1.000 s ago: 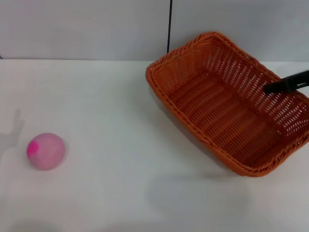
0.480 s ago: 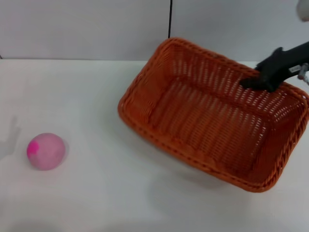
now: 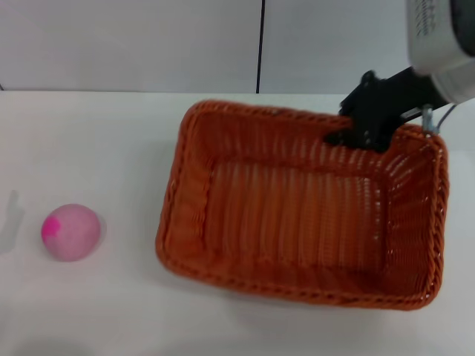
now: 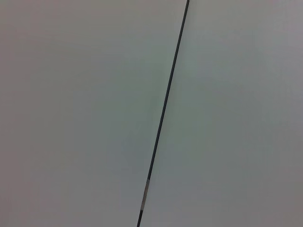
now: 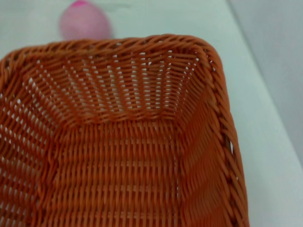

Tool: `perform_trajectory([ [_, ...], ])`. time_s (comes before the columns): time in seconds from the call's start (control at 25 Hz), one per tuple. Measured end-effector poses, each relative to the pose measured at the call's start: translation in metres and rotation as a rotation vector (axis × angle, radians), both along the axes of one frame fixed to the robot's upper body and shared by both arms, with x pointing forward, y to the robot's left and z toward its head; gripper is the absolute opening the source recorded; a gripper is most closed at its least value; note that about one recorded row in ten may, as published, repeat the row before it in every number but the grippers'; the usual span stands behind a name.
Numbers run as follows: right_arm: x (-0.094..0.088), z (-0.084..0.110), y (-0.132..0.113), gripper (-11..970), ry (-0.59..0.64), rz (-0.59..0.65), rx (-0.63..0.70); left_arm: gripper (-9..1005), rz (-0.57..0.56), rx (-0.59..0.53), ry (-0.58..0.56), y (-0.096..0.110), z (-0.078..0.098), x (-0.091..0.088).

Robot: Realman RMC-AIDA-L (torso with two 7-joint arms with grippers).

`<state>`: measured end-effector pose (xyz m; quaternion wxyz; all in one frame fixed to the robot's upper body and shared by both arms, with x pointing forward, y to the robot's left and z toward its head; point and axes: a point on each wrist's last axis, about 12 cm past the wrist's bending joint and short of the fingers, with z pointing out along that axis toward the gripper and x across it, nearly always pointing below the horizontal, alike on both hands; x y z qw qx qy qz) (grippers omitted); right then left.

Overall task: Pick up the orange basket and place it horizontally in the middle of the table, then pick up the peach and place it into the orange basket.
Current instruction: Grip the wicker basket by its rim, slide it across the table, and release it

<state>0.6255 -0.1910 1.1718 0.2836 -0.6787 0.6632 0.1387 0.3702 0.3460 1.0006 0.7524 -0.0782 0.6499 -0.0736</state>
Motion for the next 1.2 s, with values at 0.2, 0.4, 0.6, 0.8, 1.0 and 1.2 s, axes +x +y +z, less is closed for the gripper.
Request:
perform_trajectory([
  [0.2, -0.005, -0.004, 0.013, 153, -0.008, 0.077, -0.030, 757, 0.003, -0.006, 0.004, -0.001, -0.001, -0.005],
  [0.4, -0.009, -0.008, 0.020, 152, -0.011, 0.115, -0.076, 757, 0.010, -0.010, 0.011, -0.001, -0.002, -0.008],
  [0.6, -0.010, -0.008, 0.021, 152, -0.015, 0.123, -0.086, 757, 0.012, -0.009, 0.011, 0.000, -0.002, -0.008],
  [0.8, -0.012, -0.008, 0.023, 153, -0.061, 0.124, -0.077, 758, 0.004, -0.008, 0.011, 0.000, -0.002, -0.006],
  [1.0, -0.016, -0.006, 0.029, 168, -0.106, 0.135, -0.046, 758, 0.003, -0.006, 0.012, 0.000, -0.002, -0.005],
  [1.2, -0.021, -0.006, 0.034, 312, -0.098, 0.141, -0.022, 758, 0.004, -0.004, 0.019, 0.001, -0.002, -0.005],
])
